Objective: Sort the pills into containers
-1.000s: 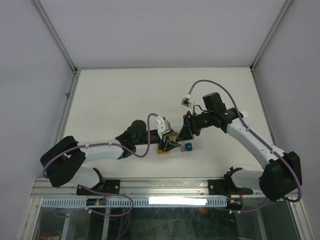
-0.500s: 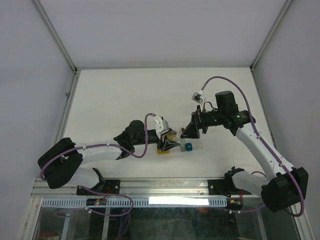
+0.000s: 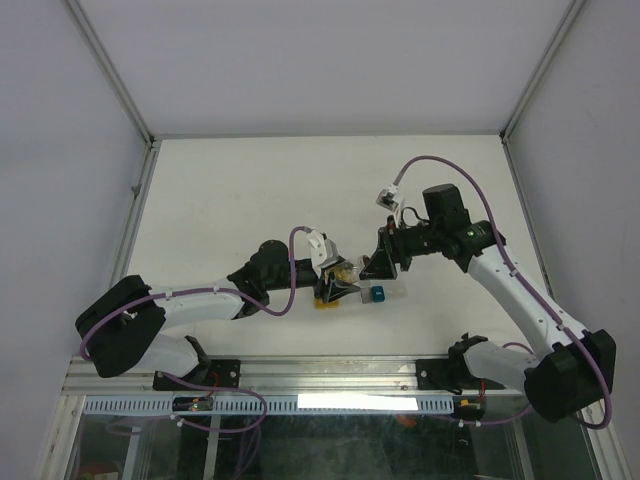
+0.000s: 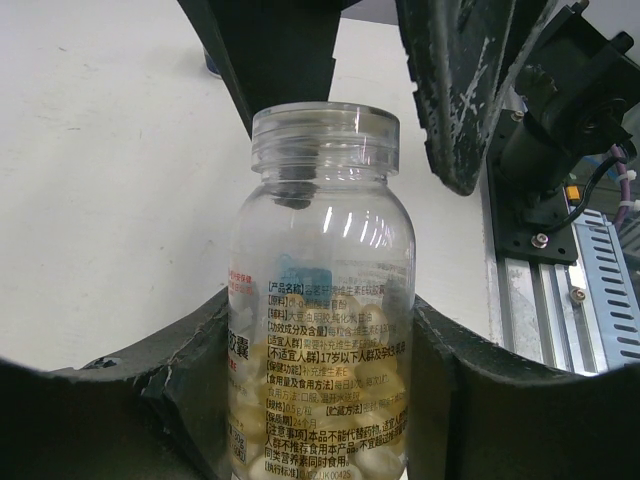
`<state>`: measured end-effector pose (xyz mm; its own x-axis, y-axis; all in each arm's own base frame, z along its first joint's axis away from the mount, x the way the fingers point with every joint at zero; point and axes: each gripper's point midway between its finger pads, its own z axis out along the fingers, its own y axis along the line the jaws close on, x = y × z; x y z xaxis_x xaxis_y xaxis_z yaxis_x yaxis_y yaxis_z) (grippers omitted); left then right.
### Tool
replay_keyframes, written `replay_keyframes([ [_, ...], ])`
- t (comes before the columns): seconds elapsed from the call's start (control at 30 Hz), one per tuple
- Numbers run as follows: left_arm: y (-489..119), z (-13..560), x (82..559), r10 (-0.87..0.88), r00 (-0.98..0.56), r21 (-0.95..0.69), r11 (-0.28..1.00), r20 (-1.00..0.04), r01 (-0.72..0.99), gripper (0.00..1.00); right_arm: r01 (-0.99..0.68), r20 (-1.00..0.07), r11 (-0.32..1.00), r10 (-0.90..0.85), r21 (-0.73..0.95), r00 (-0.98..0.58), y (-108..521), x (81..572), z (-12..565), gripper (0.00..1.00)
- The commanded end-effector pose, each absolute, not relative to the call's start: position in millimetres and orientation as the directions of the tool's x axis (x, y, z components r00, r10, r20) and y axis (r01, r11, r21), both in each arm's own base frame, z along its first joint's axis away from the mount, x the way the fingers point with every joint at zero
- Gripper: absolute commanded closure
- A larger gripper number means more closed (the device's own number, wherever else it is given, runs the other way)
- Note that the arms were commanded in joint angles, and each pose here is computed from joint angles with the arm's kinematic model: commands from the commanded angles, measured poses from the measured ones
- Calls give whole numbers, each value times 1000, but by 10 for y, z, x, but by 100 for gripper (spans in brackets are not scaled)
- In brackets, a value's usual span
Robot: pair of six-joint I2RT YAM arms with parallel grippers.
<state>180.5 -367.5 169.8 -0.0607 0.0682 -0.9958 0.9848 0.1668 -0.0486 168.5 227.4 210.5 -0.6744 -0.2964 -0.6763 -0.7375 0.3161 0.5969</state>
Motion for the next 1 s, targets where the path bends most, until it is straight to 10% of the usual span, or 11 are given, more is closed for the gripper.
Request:
replay_keyframes([
  [0.0, -3714, 1947, 1872, -2, -25, -25, 173, -1000, 985, 100, -781, -724, 289, -297, 553, -623, 2332, 1732, 2275, 40],
  [0.17, -3722, 1935, 1862, 2, -27, -26, 164, -1000, 986, 100, -792, -735, 276, -300, 544, -609, 2344, 1738, 2306, 50],
  [0.4, -3723, 1934, 1860, 7, -26, -25, 161, -1000, 987, 100, -791, -728, 269, -309, 550, -612, 2366, 1756, 2328, 38],
  [0.7, -3719, 1924, 1834, 13, -29, -27, 150, -999, 988, 100, -842, -760, 238, -362, 485, -540, 2355, 1708, 2280, 74],
  [0.97, -3741, 1894, 1714, 42, -43, -40, 65, -998, 997, 100, -981, -887, -169, -433, -96, 161, 2283, 1655, 2349, 100],
])
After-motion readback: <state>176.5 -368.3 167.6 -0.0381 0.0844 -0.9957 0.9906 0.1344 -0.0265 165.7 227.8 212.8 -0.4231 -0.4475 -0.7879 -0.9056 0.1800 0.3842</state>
